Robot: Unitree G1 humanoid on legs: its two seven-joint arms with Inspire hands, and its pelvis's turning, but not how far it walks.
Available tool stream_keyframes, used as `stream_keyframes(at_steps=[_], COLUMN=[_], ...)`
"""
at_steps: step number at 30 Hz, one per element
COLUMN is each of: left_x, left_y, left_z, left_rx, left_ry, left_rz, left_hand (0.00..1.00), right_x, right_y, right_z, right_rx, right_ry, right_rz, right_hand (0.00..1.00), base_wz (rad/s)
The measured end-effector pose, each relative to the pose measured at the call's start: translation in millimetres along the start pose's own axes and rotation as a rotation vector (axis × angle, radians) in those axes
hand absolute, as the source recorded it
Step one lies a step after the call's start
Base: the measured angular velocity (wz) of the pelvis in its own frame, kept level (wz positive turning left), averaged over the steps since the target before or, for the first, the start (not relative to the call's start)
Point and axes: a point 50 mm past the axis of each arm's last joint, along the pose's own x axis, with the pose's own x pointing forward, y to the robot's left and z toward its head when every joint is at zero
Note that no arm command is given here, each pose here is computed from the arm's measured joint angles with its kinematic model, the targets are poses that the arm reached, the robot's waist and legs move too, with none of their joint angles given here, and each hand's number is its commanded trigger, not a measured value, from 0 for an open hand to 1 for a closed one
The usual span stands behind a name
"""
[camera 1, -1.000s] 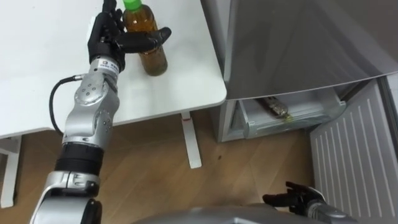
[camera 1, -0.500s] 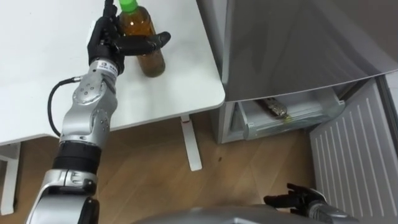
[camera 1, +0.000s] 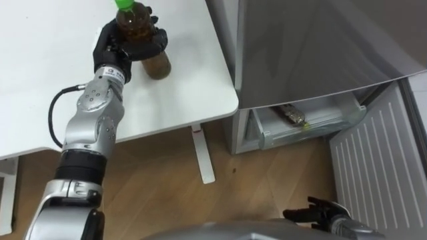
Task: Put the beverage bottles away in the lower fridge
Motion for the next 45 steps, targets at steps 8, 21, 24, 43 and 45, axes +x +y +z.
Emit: stream_keyframes(at_steps=[8, 21, 24, 43, 45], left_x=[0.1, -2.0, -3.0, -27.6, -28.9], left_y=[0.2, -8.4, 3.8, -52.6, -59.0], left_z=[-1, 23, 33, 54, 52], left_rx=[0.002, 0.056, 0.059, 0.055, 0.049], left_ry=[0.013, -0.093, -0.130, -0.268, -0.262], left_rz=[-0.001, -0.024, 0.008, -0.262, -0.300], left_hand=[1.00, 1.00, 1.00, 1.00, 1.00], right_x=[0, 1, 2, 2, 2], right_y=[1, 3, 10, 7, 7], right_z=[0, 1, 14, -7, -8], right_rx=[-0.001, -0.011, -0.050, -0.044, -0.034], right_ry=[-0.002, -0.008, -0.061, 0.033, 0.038], right_rz=[0.001, -0.003, 0.015, -0.018, -0.022], right_hand=[0.00, 0.00, 0.00, 0.00, 0.00], base_wz=[0.00, -0.02, -0.57, 0.16, 0.06])
